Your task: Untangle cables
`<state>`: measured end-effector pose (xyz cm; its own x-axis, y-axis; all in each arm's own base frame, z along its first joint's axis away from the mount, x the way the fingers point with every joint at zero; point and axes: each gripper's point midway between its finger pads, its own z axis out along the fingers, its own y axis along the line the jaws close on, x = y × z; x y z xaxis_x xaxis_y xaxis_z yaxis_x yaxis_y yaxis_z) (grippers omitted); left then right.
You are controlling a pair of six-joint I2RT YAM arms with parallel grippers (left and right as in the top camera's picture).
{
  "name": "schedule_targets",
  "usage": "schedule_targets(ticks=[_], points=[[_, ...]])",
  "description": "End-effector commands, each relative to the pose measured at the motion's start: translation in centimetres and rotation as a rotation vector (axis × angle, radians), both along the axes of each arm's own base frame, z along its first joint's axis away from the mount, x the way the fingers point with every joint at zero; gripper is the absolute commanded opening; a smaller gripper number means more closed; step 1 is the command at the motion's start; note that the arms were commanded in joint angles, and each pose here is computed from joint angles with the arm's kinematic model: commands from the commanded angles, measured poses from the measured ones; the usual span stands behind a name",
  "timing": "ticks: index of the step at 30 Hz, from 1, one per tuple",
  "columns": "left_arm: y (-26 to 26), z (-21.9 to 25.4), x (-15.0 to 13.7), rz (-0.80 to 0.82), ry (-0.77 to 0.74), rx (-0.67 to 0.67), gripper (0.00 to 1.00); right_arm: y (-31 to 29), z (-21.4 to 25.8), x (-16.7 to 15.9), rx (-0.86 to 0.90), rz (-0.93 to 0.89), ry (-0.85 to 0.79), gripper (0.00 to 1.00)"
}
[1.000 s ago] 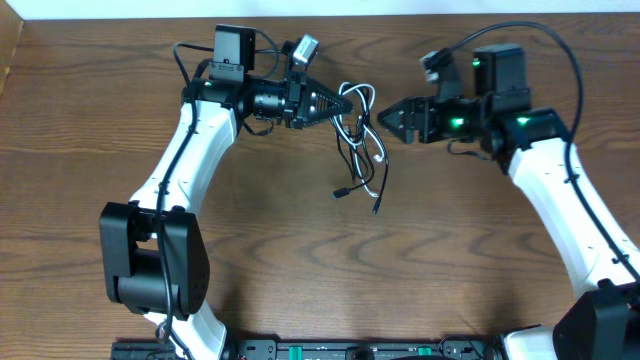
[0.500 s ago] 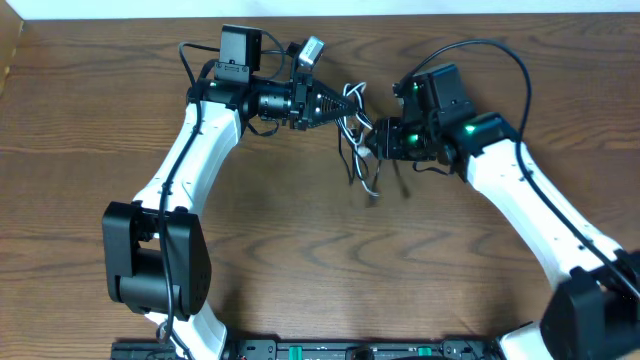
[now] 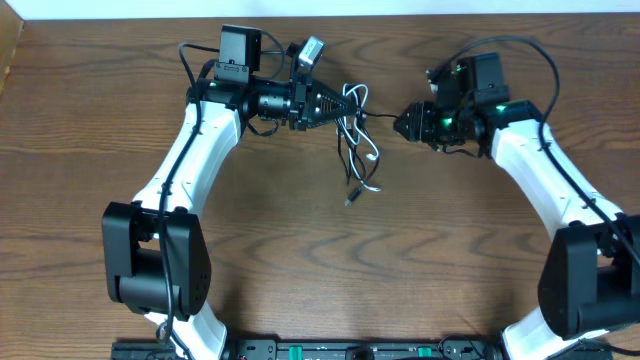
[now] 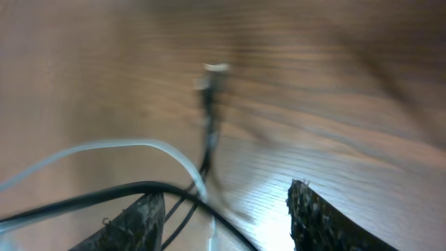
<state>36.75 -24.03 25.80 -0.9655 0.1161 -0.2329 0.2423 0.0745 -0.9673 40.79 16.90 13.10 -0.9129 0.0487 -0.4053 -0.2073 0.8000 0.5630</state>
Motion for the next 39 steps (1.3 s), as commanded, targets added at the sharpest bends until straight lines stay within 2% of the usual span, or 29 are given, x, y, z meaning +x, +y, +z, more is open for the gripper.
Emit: schedule_targets(ticks=[1, 5, 8, 12, 14, 17, 20, 24, 25, 27, 29, 31, 32, 34, 39], points=[[0.0, 2.1, -0.4, -0.002, 0.076, -0.012, 0.07, 2.6, 7.0, -2.3, 0.099, 0.255, -0.248, 0.62], [0.0, 2.1, -0.4, 0.008, 0.189, 0.0, 0.08, 0.9, 10.1, -2.1, 0.032, 0.148, -0.321, 0.66], [0.0, 2.2, -0.4, 0.008, 0.183, -0.002, 0.07, 1.1, 11.0, -2.3, 0.063, 0.112, -0.311, 0.67], [-0.2, 2.4, -0.2, 0.003, 0.148, -0.009, 0.07, 2.9, 9.3, -2.3, 0.074, 0.103, -0.239, 0.68], [-0.4, 2.4, -0.4, -0.004, 0.148, -0.01, 0.08, 3.8, 7.7, -1.4, 0.065, 0.034, -0.184, 0.68], [-0.9, 2.4, -0.7, -0.018, 0.147, -0.01, 0.07, 5.6, 6.6, -0.5, 0.096, 0.025, -0.164, 0.68], [-1.3, 2.9, -1.2, -0.053, 0.128, -0.031, 0.08, 6.4, 4.6, 0.6, 0.13, -0.054, -0.087, 0.58], [-1.3, 3.5, -1.5, -0.075, 0.109, -0.051, 0.07, 6.8, 3.3, 1.8, 0.162, -0.097, -0.054, 0.52], [-1.3, 3.5, -1.5, -0.075, 0.109, -0.051, 0.07, 6.9, 3.2, 2.1, 0.164, -0.098, -0.061, 0.47], [-1.3, 3.5, -1.5, -0.075, 0.105, -0.051, 0.07, 6.7, 3.3, 2.5, 0.161, -0.107, -0.077, 0.31], [-1.4, 3.6, -1.4, -0.077, 0.061, -0.058, 0.08, 6.4, 3.4, 2.7, 0.156, -0.119, -0.083, 0.1], [-1.4, 3.7, -1.3, -0.079, -0.007, -0.067, 0.08, 6.0, 3.4, 2.7, 0.161, -0.122, -0.077, 0.01], [-1.4, 3.7, -1.2, -0.077, -0.037, -0.068, 0.09, 6.0, 3.4, 2.7, 0.163, -0.122, -0.076, 0.01], [-1.4, 3.3, -0.5, -0.048, -0.104, -0.05, 0.17, 5.6, 3.7, 2.7, 0.19, -0.11, -0.06, 0.01], [-1.3, 2.1, 1.0, 0.021, -0.223, 0.011, 0.5, 4.4, 4.7, 2.4, 0.257, -0.091, -0.032, 0.01]])
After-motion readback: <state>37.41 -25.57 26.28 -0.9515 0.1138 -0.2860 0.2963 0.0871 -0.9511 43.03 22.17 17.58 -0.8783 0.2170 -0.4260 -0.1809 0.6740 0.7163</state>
